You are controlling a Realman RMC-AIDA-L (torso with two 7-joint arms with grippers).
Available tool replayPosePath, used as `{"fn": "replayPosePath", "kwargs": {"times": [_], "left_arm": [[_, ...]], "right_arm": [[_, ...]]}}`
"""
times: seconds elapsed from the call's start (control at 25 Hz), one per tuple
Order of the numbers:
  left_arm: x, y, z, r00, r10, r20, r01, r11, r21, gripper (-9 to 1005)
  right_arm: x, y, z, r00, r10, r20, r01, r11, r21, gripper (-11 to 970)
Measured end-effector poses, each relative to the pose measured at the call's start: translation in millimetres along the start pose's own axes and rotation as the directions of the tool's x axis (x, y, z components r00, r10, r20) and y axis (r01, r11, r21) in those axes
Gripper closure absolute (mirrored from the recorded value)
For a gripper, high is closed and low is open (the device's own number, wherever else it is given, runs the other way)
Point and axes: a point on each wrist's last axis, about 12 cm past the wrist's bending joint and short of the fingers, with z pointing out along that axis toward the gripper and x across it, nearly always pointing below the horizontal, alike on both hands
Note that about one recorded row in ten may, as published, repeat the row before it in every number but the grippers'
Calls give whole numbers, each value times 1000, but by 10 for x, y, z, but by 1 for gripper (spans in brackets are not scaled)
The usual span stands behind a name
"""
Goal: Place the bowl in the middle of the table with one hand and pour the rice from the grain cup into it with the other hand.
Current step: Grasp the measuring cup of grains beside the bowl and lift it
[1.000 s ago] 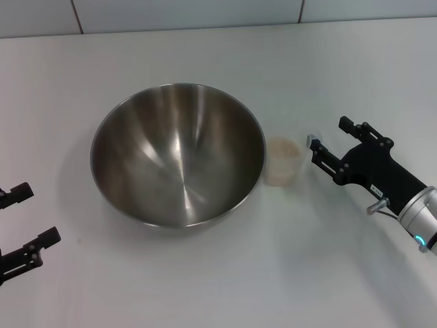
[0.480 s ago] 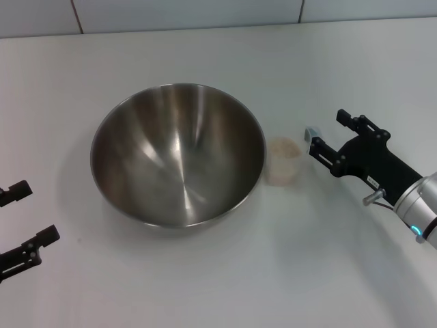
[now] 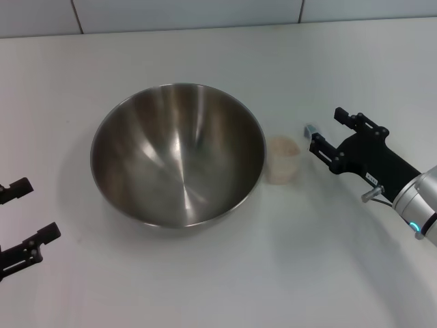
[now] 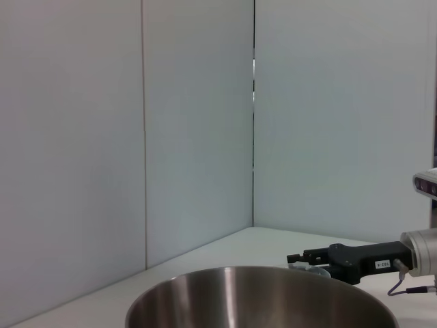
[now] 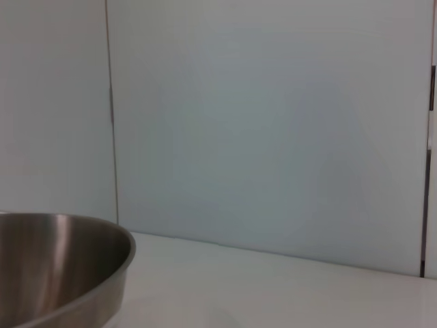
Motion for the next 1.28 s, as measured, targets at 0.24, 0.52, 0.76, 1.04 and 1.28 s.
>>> {"fn": "replayPosePath", "kwargs": {"times": [0.24,0.52,0.76,1.04,1.28], "left_arm": [[-6,11,12,1000,2,1,-2,1000,1,200],[-10,18,5,1000,3,4,-3,1000,-8,200],[-8,15,2,1000,1,5,-1,1000,-8,200],[-6,13,-5,1000,0,4,0,1000,-9,200],[-3,14,-5,1000,-1,3,1,1000,-11,200]], "right_arm": [[-1,10,6,1000,-3,0,3,1000,-6,384],[-12,11,21,1000,-3,3,3,1000,-7,691],[-24,11,35,1000,0,9,0,1000,-4,823],[-39,4,34,1000,10,25,-10,1000,7,945],[-57,-5,29,999,14,41,-15,1000,15,943]]}}
